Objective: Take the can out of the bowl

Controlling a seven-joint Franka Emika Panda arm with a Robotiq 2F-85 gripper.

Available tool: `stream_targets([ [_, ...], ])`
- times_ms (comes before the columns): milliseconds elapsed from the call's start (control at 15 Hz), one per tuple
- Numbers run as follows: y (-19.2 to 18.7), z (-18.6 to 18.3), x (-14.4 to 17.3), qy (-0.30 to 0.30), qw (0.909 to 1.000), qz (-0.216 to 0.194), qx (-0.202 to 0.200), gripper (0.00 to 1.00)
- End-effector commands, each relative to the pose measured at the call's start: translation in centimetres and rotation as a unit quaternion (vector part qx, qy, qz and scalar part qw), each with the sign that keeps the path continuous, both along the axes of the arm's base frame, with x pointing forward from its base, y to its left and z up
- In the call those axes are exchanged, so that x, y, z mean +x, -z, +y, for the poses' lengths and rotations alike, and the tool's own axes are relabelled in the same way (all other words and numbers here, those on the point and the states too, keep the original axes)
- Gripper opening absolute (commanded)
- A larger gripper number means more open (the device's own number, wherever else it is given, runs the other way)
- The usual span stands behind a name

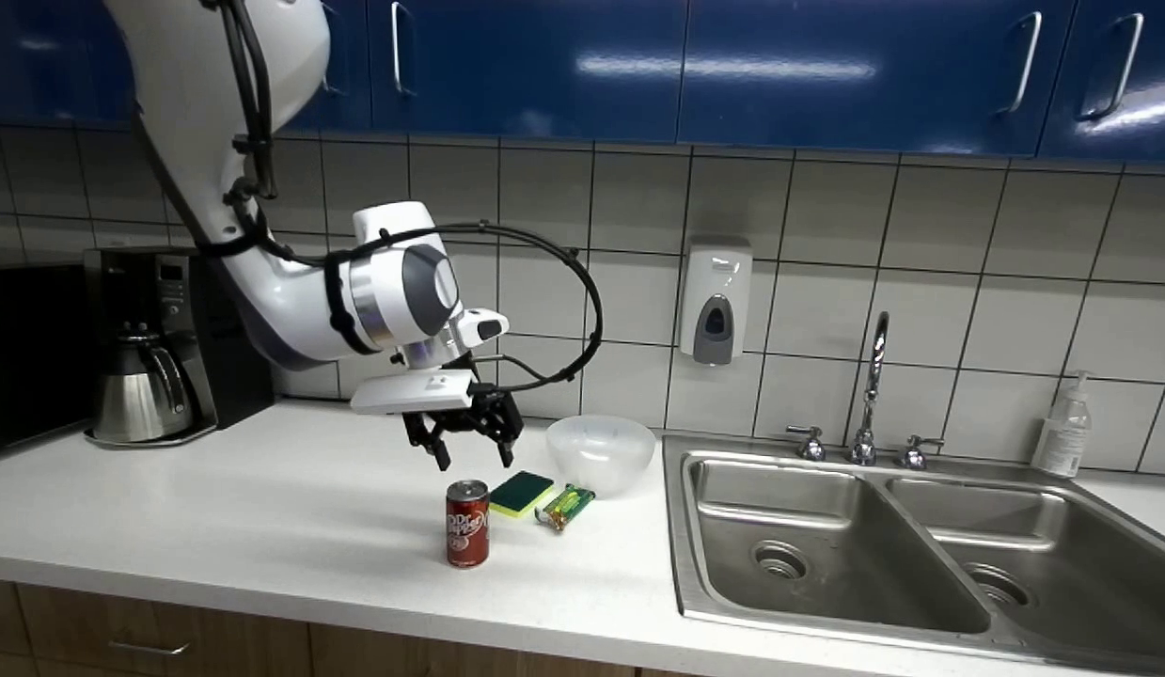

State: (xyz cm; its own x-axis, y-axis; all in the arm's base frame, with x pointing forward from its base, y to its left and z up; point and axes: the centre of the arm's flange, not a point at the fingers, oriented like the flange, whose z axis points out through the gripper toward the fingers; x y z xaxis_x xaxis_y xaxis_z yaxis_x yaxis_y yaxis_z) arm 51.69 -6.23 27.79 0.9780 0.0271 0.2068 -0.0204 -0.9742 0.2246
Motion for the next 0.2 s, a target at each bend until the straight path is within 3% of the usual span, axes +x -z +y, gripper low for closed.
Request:
stream_targets([
  [0,-1.0,-0.2,0.0,0.003,0.9999,0.010,-0.002,1.00],
  [133,-2.7,-0.5,-0.1,0.006,0.9998,0.018,-0.006,1.00],
])
